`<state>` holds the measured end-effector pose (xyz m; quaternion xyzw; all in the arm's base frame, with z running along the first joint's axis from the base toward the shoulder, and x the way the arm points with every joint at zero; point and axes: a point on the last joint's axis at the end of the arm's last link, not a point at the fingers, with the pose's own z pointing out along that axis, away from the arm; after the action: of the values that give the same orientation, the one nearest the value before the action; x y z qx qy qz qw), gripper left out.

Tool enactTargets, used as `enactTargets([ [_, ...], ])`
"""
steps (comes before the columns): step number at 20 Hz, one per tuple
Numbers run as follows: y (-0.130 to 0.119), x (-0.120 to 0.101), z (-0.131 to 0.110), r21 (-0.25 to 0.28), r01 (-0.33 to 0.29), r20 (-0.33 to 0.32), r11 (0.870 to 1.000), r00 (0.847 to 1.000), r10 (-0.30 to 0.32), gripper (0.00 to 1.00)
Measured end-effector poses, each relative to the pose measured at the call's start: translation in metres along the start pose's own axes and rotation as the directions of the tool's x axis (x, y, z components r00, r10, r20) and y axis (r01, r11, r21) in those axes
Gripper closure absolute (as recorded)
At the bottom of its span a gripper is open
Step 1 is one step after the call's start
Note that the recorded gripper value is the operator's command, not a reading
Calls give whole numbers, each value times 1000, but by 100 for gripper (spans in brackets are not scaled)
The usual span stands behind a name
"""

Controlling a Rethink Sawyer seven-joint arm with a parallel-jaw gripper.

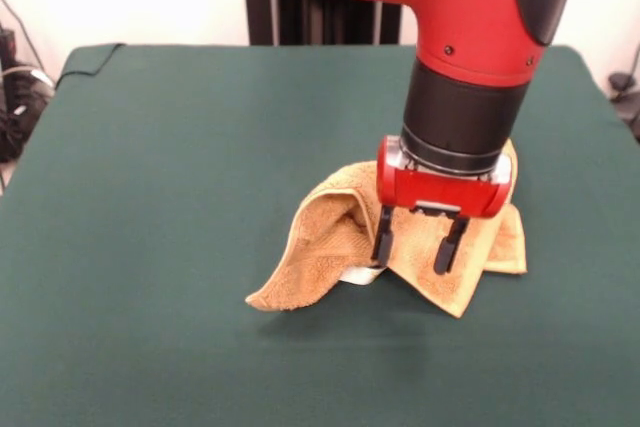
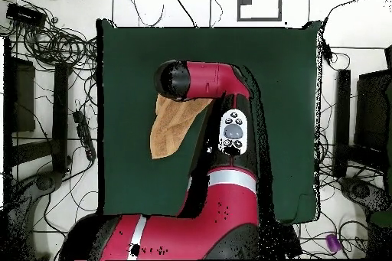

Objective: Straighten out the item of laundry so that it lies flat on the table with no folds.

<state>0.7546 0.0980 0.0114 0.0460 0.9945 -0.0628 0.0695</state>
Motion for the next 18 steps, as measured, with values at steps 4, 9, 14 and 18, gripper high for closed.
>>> enactTargets([
  [4,0,2,5,2,-1,-2,1000,1000,1,0],
  [9,8,4,6,-3,3,-5,1000,1000,-3,0],
  [14,23,6,2,-14,8,-3,1000,1000,-8,0],
  [18,31,5,0,-25,3,-2,1000,1000,-3,0],
])
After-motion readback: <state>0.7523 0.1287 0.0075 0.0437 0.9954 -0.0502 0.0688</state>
